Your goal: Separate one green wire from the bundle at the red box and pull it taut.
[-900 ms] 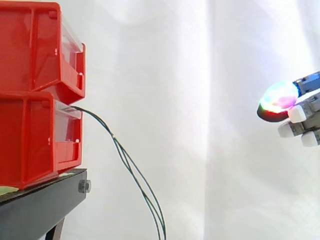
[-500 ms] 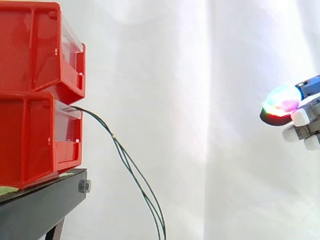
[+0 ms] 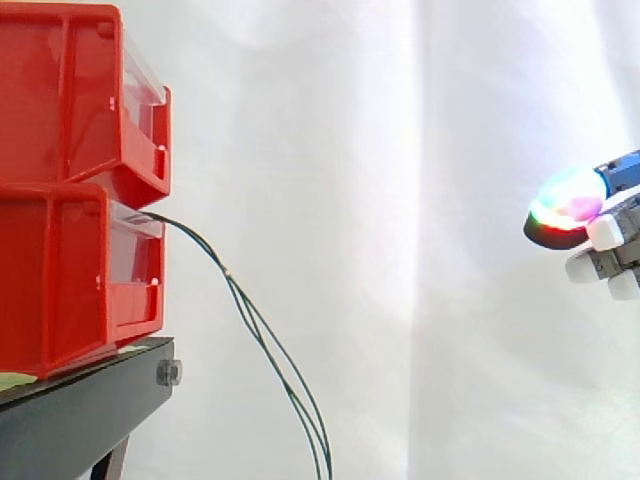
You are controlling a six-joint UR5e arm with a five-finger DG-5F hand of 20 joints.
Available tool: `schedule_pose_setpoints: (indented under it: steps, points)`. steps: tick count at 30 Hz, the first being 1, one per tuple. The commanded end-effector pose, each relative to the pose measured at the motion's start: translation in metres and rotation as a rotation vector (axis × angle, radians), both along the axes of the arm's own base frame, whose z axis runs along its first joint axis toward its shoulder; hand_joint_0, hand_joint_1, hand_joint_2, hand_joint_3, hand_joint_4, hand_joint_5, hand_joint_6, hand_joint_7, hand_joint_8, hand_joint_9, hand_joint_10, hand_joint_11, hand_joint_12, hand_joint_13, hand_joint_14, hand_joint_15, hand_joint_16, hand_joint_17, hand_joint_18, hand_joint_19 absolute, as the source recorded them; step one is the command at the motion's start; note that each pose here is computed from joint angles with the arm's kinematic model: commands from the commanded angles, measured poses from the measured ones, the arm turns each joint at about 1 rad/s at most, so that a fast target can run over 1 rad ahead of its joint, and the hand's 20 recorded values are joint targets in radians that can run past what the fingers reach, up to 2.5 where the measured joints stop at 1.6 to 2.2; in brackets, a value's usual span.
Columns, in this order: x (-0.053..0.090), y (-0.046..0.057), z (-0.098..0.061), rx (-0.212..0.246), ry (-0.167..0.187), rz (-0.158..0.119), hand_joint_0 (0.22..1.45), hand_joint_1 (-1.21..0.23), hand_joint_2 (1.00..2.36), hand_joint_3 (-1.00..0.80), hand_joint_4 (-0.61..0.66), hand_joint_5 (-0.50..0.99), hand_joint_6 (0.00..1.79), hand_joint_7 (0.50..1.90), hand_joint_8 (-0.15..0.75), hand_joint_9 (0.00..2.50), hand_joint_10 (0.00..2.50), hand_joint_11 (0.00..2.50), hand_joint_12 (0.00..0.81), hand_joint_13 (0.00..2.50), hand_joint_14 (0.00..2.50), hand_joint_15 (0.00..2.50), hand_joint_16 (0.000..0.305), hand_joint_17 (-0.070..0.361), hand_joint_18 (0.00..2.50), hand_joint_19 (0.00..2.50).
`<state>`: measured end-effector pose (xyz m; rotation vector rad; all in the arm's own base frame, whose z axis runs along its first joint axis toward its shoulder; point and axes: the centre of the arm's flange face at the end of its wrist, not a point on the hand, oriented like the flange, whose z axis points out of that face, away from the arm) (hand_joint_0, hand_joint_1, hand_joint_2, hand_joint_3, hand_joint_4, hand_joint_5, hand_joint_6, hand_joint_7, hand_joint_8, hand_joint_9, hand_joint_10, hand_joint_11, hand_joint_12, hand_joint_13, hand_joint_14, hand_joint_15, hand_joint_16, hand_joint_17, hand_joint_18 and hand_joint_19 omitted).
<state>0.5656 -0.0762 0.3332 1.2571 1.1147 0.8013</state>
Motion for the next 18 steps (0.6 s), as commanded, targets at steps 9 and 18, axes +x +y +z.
schedule_pose_setpoints:
  steps: [9,18]
  points:
    - [0.023,0.002,-0.033,-0.103,-0.006,-0.035,0.55,-0.61,1.0,-0.45,0.26,-0.2,0.5,0.73,0.273,0.65,0.01,0.2,0.32,0.41,0.0,0.06,0.04,0.091,0.32,0.12]
    - [0.079,0.01,-0.079,-0.072,-0.06,-0.127,0.55,-0.61,1.0,-0.45,0.28,-0.2,0.5,0.74,0.28,0.69,0.01,0.23,0.316,0.43,0.0,0.07,0.04,0.09,0.35,0.12]
